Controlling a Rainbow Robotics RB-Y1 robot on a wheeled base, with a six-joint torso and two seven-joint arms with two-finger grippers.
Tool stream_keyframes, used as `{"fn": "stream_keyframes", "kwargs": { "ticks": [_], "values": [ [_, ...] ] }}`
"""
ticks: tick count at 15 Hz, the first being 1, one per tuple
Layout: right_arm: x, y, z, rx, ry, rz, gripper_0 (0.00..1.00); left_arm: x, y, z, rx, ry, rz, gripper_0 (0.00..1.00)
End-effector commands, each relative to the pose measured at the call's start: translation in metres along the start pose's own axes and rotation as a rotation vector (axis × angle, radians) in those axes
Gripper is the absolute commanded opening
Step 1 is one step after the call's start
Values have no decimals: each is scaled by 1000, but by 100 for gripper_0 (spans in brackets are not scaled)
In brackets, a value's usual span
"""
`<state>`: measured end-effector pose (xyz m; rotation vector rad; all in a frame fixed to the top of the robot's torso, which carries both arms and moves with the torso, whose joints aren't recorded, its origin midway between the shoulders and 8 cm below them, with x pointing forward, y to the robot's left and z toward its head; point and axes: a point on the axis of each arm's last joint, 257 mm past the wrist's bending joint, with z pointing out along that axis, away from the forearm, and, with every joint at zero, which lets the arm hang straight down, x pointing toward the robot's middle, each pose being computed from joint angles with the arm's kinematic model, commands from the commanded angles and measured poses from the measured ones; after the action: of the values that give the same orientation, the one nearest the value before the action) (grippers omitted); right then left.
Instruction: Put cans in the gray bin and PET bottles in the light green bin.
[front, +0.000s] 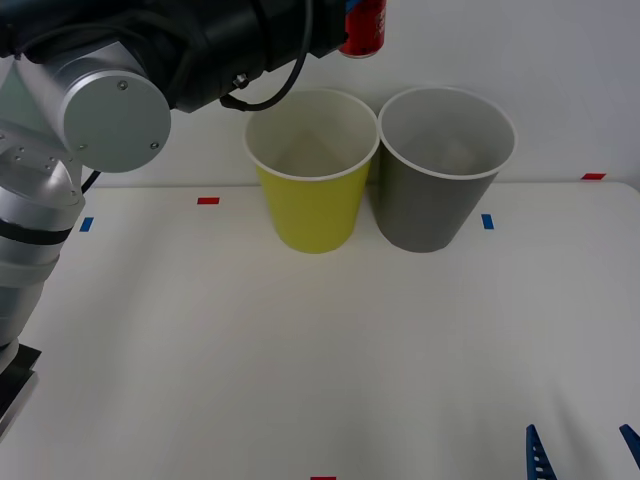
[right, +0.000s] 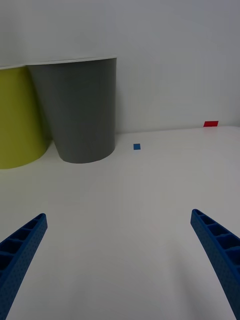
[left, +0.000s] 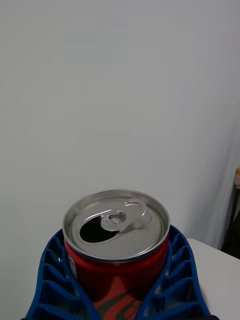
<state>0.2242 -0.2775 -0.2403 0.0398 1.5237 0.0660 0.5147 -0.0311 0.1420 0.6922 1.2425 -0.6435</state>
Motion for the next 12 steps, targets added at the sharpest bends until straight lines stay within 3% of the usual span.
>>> {"fn": "stream_keyframes", "kwargs": {
  "ticks": [1, 5, 10, 12],
  "values": [
    [0, 0, 0, 0, 0, 0, 100, 6, -10, 24, 19, -22, 3, 0],
    [0, 0, 0, 0, 0, 0, 100, 13, -15, 46, 19, -48, -18, 0],
    [0, 0, 0, 0, 0, 0, 100, 20, -25, 78, 25, -87, 25, 0],
    [0, 0, 0, 0, 0, 0, 100, 22, -34, 84, 31, -94, 8, 0]
  ]
}}
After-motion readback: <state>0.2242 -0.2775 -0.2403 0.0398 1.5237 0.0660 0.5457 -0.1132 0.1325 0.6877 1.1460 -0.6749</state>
